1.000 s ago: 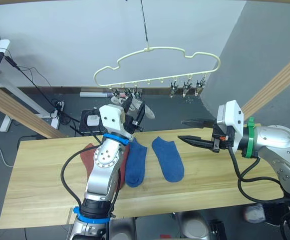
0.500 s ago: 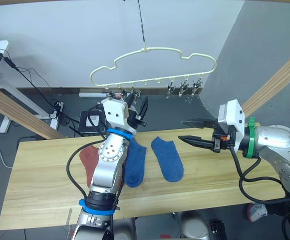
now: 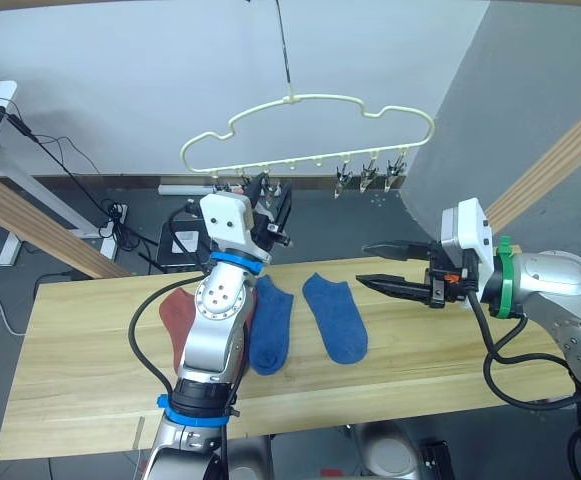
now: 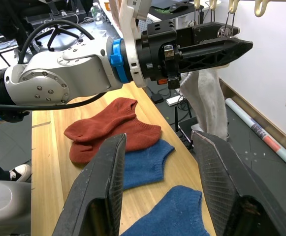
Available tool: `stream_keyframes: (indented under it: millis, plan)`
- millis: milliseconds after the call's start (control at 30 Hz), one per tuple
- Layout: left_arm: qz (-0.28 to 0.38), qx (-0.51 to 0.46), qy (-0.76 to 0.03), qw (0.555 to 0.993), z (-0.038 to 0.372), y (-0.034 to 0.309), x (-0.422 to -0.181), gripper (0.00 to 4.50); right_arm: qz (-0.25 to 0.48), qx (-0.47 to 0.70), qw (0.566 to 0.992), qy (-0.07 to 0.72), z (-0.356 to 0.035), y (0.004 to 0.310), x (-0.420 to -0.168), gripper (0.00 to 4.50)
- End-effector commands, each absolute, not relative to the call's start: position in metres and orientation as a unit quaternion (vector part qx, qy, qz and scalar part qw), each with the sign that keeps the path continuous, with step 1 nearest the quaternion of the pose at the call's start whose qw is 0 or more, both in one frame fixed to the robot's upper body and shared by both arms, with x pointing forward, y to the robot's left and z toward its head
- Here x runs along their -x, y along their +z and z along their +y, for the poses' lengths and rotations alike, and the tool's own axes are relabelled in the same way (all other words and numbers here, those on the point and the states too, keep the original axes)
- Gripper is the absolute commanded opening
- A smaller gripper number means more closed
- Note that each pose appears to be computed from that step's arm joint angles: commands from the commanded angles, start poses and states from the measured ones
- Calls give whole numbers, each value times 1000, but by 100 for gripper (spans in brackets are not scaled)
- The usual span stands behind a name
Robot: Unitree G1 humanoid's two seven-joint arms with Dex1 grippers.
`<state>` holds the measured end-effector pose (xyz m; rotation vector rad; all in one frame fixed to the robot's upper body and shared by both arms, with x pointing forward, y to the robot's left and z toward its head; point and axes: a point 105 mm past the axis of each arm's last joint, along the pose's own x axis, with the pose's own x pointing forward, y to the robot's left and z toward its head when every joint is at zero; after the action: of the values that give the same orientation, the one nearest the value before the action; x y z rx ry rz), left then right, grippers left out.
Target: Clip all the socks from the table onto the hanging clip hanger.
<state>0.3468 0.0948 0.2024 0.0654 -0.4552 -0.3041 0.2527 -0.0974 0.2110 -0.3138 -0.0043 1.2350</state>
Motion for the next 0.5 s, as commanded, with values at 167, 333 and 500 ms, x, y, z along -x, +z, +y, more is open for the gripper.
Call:
stream_keyframes:
  millis: [167, 333, 500]
  plan:
    - [-258, -41, -149, 954, 94, 218, -338, 73, -26, 156, 798, 581, -96, 223, -244, 221]
    - [-260, -47, -149, 953, 95, 219, -336, 73, -19, 156, 798, 582, -96, 220, -244, 221]
    - [-258, -49, -151, 953, 98, 218, -335, 73, -12, 159, 796, 584, -96, 215, -242, 221]
